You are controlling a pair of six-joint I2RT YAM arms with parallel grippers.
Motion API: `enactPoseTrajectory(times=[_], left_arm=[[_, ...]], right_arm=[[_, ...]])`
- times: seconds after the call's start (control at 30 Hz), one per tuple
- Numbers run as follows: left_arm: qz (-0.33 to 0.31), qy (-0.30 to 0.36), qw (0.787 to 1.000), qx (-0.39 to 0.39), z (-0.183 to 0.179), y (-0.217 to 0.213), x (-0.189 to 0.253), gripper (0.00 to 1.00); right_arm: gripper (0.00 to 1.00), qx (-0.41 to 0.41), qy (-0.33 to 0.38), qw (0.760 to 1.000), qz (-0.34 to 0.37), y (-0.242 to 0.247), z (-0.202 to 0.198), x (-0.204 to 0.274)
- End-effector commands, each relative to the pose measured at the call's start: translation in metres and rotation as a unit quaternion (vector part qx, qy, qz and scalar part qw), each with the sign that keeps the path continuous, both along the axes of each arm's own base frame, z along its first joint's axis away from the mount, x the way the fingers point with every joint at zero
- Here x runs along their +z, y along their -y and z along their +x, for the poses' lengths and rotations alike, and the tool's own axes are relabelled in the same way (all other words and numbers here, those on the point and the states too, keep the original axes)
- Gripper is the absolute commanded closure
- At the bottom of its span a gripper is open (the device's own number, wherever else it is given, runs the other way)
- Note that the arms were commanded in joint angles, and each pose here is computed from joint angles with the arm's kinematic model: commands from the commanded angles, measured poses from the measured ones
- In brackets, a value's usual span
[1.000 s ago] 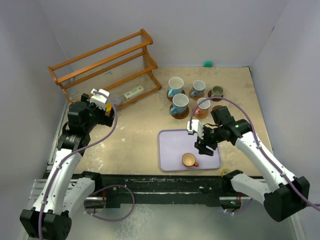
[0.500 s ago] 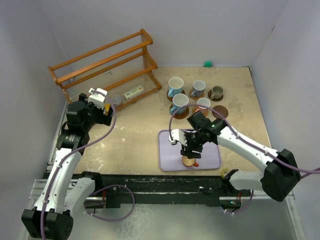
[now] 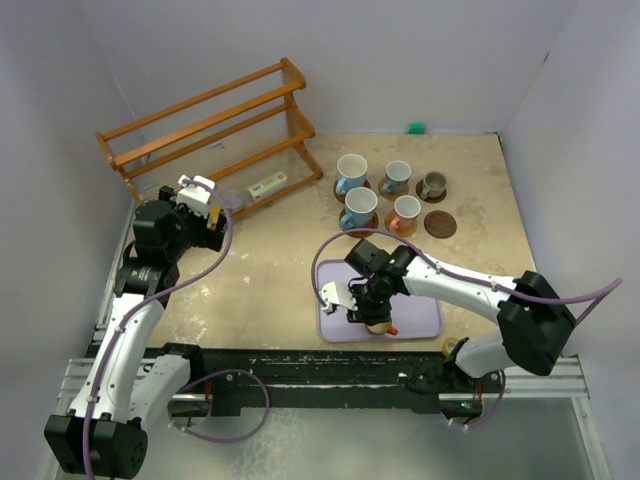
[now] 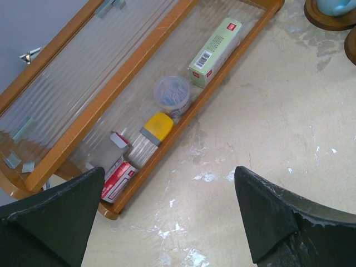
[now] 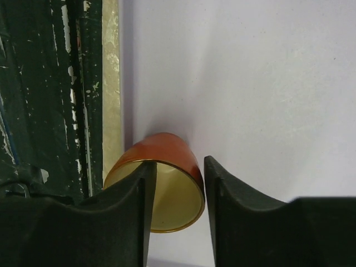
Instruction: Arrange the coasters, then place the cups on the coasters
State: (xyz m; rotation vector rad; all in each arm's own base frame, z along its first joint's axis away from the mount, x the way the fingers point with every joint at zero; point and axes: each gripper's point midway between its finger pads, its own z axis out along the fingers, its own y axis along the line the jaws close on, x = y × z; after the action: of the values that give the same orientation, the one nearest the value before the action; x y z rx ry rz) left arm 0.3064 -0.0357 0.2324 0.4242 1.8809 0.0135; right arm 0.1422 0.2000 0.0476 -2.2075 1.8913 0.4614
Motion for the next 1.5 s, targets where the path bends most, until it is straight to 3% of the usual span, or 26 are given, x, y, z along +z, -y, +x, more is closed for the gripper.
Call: enactPoseTrajectory(times=[0.0, 0.63, 0.97, 1.47], left_arm=[[-0.001, 0.022, 1.0, -0.008, 0.004, 0.001, 0.008, 0.04], [-0.007, 0.031, 0.999, -0.012, 0.001, 0.003, 0.013, 0.04], [-0.02, 0.024, 0.999, -0.016, 0.002, 0.007, 0.017, 0.04], [-0.033, 0.009, 0.999, -0.023, 0.005, 0.012, 0.016, 0.04]], right_arm=[[0.62, 0.002, 0.014, 1.0, -0.014, 0.002, 0.005, 0.004], [0.98, -0.023, 0.031, 0.999, -0.014, 0.007, 0.008, 0.013], [1.0, -0.119, 0.033, 0.992, 0.04, 0.019, 0.036, 0.05], [1.0, -0.281, 0.065, 0.955, 0.072, 0.055, 0.075, 0.093]])
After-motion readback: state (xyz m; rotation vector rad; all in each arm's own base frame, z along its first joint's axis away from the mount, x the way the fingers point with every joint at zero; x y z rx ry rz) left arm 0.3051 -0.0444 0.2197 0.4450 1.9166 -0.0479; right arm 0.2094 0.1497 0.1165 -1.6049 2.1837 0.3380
